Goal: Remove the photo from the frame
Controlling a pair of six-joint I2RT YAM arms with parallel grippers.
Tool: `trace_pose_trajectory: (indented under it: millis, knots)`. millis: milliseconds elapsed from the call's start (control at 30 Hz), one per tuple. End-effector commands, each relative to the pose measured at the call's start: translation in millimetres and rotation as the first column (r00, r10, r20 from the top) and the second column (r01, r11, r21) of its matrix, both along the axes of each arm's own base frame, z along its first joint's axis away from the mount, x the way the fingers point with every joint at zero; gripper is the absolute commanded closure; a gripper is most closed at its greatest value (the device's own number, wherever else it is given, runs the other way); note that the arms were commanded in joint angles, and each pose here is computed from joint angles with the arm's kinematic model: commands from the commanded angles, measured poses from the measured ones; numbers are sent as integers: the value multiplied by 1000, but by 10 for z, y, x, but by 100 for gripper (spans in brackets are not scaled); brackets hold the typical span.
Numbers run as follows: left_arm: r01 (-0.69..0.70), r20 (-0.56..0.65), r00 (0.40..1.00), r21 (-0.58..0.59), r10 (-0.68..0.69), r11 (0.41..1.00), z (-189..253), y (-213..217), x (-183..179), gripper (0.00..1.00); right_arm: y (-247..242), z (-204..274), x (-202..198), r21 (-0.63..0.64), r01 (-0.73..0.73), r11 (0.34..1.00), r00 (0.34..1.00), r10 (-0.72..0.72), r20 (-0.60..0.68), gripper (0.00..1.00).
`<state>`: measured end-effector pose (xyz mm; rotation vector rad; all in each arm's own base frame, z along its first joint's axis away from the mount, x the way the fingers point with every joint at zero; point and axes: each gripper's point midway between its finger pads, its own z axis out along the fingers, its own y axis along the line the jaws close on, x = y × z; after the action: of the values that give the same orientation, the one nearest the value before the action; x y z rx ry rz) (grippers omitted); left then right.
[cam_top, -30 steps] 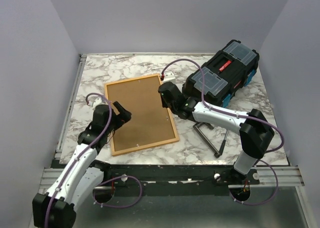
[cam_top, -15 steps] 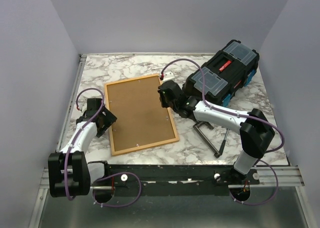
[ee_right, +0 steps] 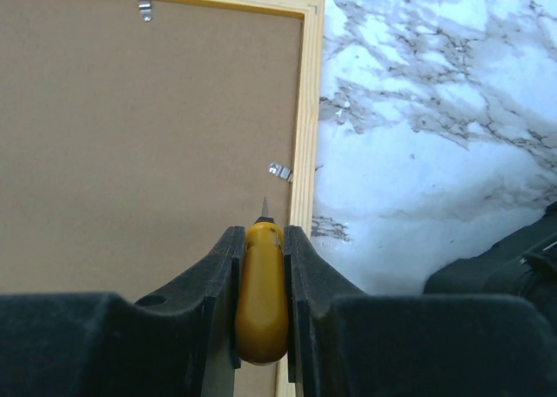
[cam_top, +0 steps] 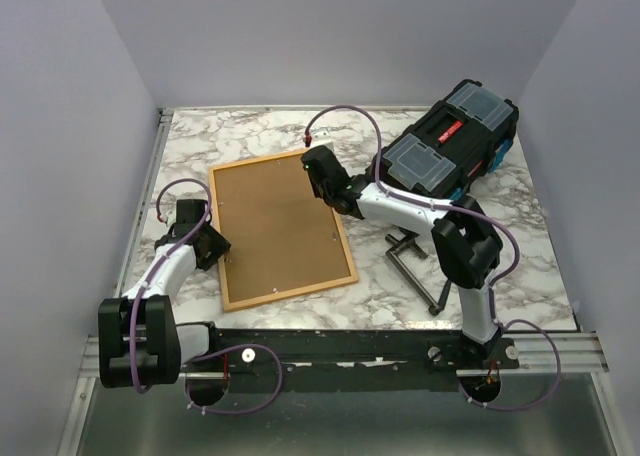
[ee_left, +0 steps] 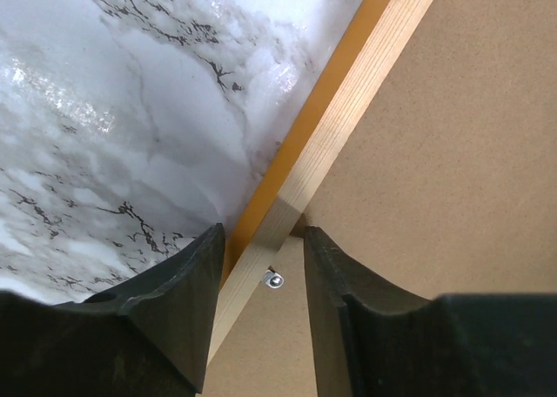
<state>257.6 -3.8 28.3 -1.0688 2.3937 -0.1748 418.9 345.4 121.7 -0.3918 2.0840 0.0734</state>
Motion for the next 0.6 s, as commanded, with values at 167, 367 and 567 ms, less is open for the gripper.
trace_pose_trajectory:
  millis: [167, 367, 567]
  knots:
    - [25, 36, 999, -13, -24, 1000, 18, -32, 8, 60, -38, 69, 306, -60, 43, 997, 998, -40, 43, 99]
    - [29, 30, 999, -20, -28, 999, 25, -44, 15, 50, -12, -19, 406, -90, 38, 995, 999, -35, 39, 99]
    - [4, 38, 999, -7, -4, 1000, 156, 13, 131, 44, 13, -64, 407, -94, 17, 995, 1000, -14, 28, 99]
